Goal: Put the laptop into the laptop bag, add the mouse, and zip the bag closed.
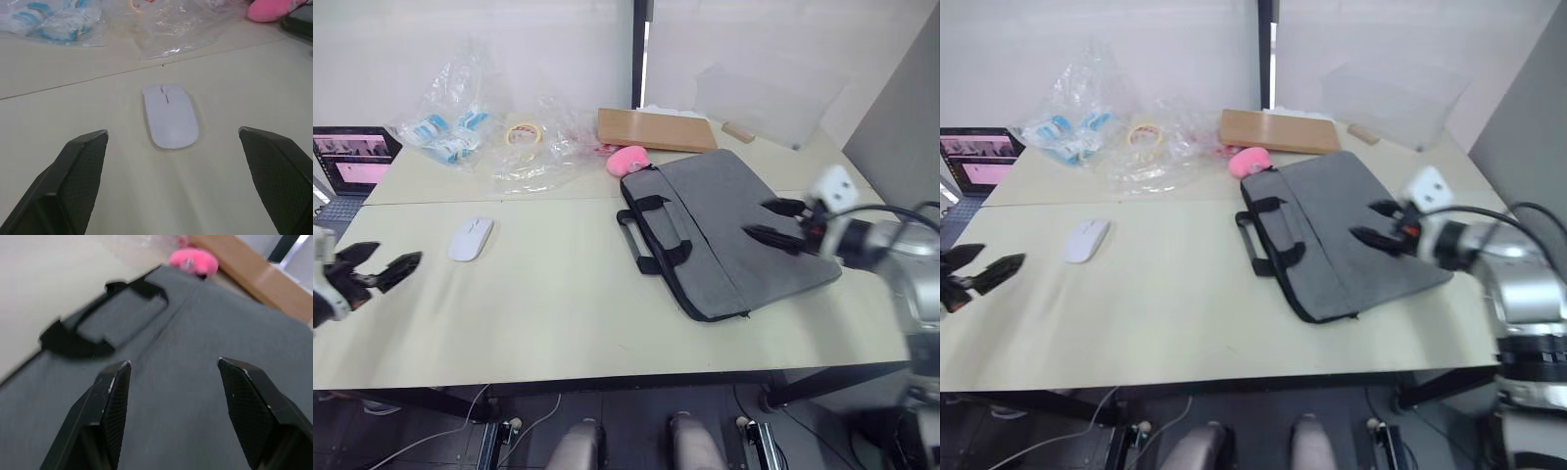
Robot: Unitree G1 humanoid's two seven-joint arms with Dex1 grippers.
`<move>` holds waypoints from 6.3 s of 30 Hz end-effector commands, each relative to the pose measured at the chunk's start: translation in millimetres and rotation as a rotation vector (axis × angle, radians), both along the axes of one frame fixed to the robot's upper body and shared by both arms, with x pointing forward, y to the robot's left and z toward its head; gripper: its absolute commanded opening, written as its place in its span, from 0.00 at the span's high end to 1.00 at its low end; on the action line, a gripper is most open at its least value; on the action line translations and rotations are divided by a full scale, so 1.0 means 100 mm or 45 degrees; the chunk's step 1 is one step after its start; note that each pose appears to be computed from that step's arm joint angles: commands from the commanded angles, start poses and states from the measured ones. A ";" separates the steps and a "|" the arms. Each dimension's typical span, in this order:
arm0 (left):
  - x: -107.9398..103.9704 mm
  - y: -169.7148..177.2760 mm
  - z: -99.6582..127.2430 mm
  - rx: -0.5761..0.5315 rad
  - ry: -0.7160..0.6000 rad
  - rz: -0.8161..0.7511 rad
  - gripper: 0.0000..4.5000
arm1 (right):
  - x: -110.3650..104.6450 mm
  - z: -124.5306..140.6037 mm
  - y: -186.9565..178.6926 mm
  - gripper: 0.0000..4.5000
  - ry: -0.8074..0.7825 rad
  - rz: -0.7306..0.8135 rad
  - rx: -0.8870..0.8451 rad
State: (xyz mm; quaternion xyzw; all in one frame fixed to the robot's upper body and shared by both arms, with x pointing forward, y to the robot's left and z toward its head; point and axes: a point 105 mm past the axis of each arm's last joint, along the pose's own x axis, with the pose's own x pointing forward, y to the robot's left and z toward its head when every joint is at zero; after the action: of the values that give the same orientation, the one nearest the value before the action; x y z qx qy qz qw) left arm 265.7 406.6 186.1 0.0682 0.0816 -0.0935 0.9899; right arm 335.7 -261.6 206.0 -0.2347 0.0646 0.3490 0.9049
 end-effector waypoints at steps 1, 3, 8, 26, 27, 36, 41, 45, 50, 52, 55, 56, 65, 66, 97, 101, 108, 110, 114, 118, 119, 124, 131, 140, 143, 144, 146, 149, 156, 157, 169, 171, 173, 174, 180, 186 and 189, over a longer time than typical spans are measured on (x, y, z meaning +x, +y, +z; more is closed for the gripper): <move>-0.17 0.31 0.09 0.124 -0.010 0.045 0.00 | -0.11 0.20 -0.56 0.34 -0.075 -0.133 -0.051; -0.21 0.46 0.09 0.130 -0.030 0.115 0.00 | -0.13 0.18 -0.74 0.34 -0.078 -0.197 -0.073; -0.32 0.71 0.06 0.084 -0.084 0.248 0.00 | -0.15 0.11 -1.05 0.34 -0.070 -0.332 -0.061; -0.43 0.74 -0.03 -0.016 -0.125 0.294 0.00 | 0.14 0.53 -0.24 0.01 -0.198 0.064 0.142; -0.43 0.73 -0.04 -0.020 -0.123 0.294 0.00 | 0.12 0.61 -0.07 0.01 -0.229 0.138 0.177; -0.39 0.60 -0.16 -0.058 -0.138 0.289 0.00 | -0.38 0.92 1.02 0.01 -0.186 0.749 0.448; -0.43 0.57 -0.15 -0.075 -0.150 0.309 0.00 | -0.43 0.80 1.24 0.01 -0.213 0.850 0.357; -0.49 0.57 -0.12 -0.079 -0.158 0.329 0.00 | -0.42 0.80 1.30 0.01 -0.240 0.859 0.373; -0.51 0.46 -0.05 -0.119 -0.172 0.286 0.00 | -0.41 0.82 1.31 0.01 -0.256 0.844 0.384; -0.47 0.35 0.00 -0.133 -0.158 0.246 0.00 | -0.39 0.83 1.31 0.01 -0.267 0.828 0.388; -0.34 0.09 0.11 -0.143 -0.160 0.173 0.00 | -0.36 0.83 1.31 0.01 -0.285 0.804 0.385; -0.26 -0.02 0.14 -0.135 -0.163 0.143 0.00 | -0.36 0.82 1.32 0.01 -0.282 0.803 0.383; 0.44 -0.38 -0.07 0.014 -0.009 0.211 0.00 | -0.36 0.80 1.38 0.01 -0.238 0.790 0.369; 0.49 -0.42 -0.13 0.021 0.016 0.206 0.00 | -0.36 0.80 1.38 0.01 -0.233 0.786 0.364; 1.15 -0.55 -0.69 -0.096 0.104 0.168 0.00 | -0.40 0.81 1.31 0.01 -0.231 0.720 0.292; 1.16 -0.52 -0.69 -0.078 0.089 0.194 0.00 | -0.40 0.81 1.31 0.01 -0.229 0.716 0.289; 1.16 -0.46 -0.66 -0.038 0.054 0.231 0.32 | -0.38 0.79 1.33 0.00 -0.204 0.708 0.289; 1.17 -0.47 -0.66 -0.044 0.055 0.228 0.37 | -0.38 0.78 1.35 0.00 -0.198 0.707 0.292; 1.17 -0.48 -0.64 -0.059 0.051 0.221 0.37 | -0.36 0.75 1.38 0.00 -0.181 0.694 0.300; 1.17 -0.47 -0.43 -0.113 -0.075 0.201 0.37 | -0.20 0.60 1.47 0.00 -0.111 0.561 0.277; 1.16 -0.47 -0.39 -0.124 -0.101 0.193 0.37 | -0.17 0.55 1.49 0.00 -0.085 0.528 0.265; 0.97 -0.71 -0.13 -0.056 -0.218 -0.053 0.37 | 0.09 0.17 1.68 0.00 -0.017 0.169 0.292; 0.72 -1.12 -0.14 0.027 -0.157 -0.313 0.37 | 0.17 -0.19 1.90 0.00 -0.084 0.056 0.120; 0.63 -1.19 -0.21 0.006 -0.130 -0.317 0.37 | 0.38 -0.50 1.95 0.00 -0.135 -0.053 -0.062; 0.62 -1.19 -0.21 0.002 -0.128 -0.313 0.37 | 0.41 -0.55 1.91 0.00 -0.147 -0.069 -0.109; 0.62 -1.19 -0.21 0.001 -0.129 -0.311 0.37 | 0.43 -0.56 1.90 0.00 -0.144 -0.078 -0.113; 0.62 -1.19 -0.21 -0.002 -0.130 -0.310 0.37 | 0.46 -0.58 1.87 0.21 -0.141 -0.092 -0.119; 0.61 -1.19 -0.21 -0.005 -0.132 -0.309 0.37 | 0.48 -0.58 1.85 0.41 -0.138 -0.099 -0.111; 0.59 -1.23 -0.23 -0.013 -0.126 -0.322 0.37 | 0.44 -0.54 1.81 0.93 -0.113 -0.072 -0.075; 0.59 -1.24 -0.23 -0.015 -0.125 -0.327 0.37 | 0.44 -0.54 1.81 1.00 -0.100 -0.071 -0.060; 0.59 -1.56 -0.14 -0.021 -0.127 -0.541 0.37 | 0.25 0.12 1.87 1.00 0.025 0.064 0.400; 0.61 -1.63 -0.11 -0.019 -0.132 -0.582 0.37 | 0.23 0.24 1.84 1.00 0.030 0.080 0.436; 0.63 -1.69 -0.10 -0.018 -0.132 -0.611 0.37 | 0.21 0.32 1.83 1.00 0.036 0.095 0.460; 0.65 -1.72 -0.10 -0.018 -0.128 -0.631 0.37 | 0.20 0.35 1.82 1.00 0.038 0.109 0.467; 0.83 -2.34 -0.12 -0.012 -0.132 -0.887 0.37 | 0.20 0.61 1.79 1.00 0.009 0.154 0.587; 1.01 -2.78 -0.16 0.011 -0.130 -1.015 0.37 | 0.23 0.73 1.74 1.00 -0.008 0.118 0.663; 1.09 -3.00 -0.24 0.036 -0.111 -1.071 0.37 | 0.24 0.75 1.70 1.00 -0.007 0.104 0.680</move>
State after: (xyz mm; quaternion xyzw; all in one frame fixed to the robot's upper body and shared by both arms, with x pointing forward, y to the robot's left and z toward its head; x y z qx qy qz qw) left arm 372.5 115.3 158.7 0.0965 0.0181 -0.4766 0.8736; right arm 367.2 -91.2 249.4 0.0084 0.0143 0.3806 0.9246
